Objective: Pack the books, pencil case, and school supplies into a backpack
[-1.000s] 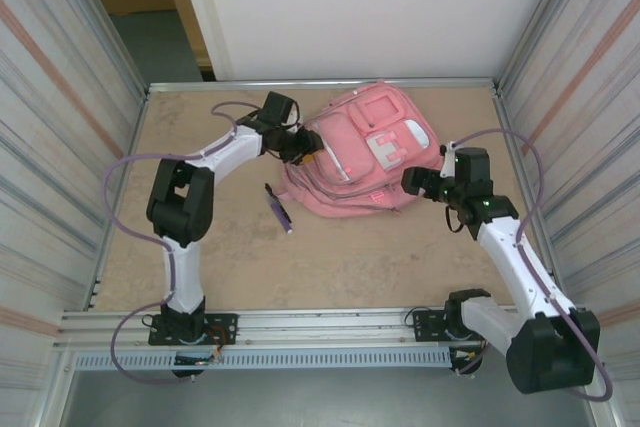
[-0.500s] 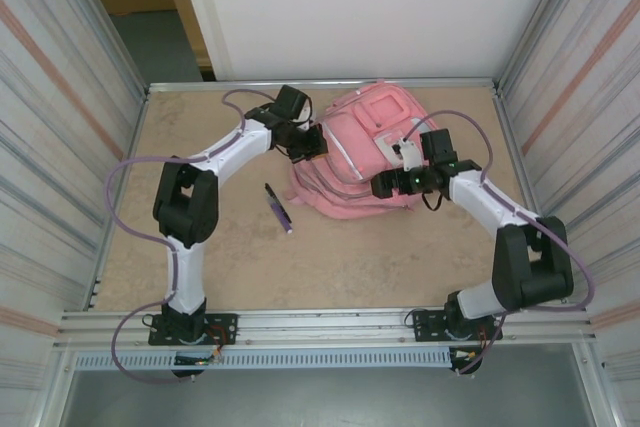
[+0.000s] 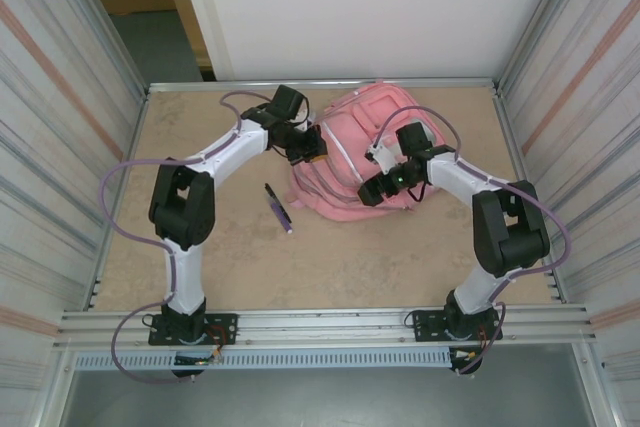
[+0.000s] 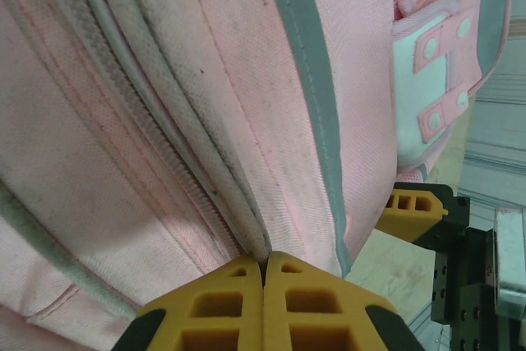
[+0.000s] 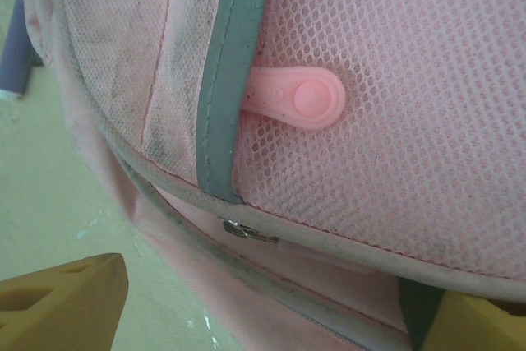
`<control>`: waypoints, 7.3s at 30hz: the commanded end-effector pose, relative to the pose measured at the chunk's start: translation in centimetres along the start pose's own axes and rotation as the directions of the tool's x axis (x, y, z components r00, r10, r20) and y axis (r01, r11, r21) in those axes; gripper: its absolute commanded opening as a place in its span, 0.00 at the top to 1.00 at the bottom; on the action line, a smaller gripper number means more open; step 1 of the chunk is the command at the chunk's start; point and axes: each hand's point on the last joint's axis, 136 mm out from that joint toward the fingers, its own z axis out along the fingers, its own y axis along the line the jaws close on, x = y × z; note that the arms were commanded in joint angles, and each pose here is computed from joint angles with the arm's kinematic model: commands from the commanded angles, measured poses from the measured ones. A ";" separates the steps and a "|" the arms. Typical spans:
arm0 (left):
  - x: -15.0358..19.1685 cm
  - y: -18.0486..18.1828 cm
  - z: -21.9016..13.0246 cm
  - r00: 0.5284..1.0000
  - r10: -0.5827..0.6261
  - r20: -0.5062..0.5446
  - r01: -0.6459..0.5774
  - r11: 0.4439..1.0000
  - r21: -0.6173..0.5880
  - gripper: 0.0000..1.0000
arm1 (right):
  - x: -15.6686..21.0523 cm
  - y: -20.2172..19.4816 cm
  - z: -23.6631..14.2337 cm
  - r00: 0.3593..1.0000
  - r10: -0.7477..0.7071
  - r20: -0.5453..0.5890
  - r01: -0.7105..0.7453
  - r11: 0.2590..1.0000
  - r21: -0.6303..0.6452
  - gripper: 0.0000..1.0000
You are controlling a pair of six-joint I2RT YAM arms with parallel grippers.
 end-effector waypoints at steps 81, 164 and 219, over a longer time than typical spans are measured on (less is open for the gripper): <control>3.2 -2.8 3.3 0.985 -0.098 -0.143 0.128 0.966 0.224 1.00 | -3.1 8.5 -0.5 0.976 -0.020 0.219 0.063 0.980 -0.187 0.96; 11.1 -2.8 8.0 0.821 0.548 -0.164 -0.558 0.830 -0.019 1.00 | -1.4 -1.0 -14.1 0.776 0.263 0.574 -0.461 0.857 0.230 0.34; 10.8 -5.2 4.9 0.553 0.829 0.088 -0.833 0.548 0.073 1.00 | -0.9 -5.7 -9.4 0.552 0.799 0.237 -0.830 0.555 0.062 1.00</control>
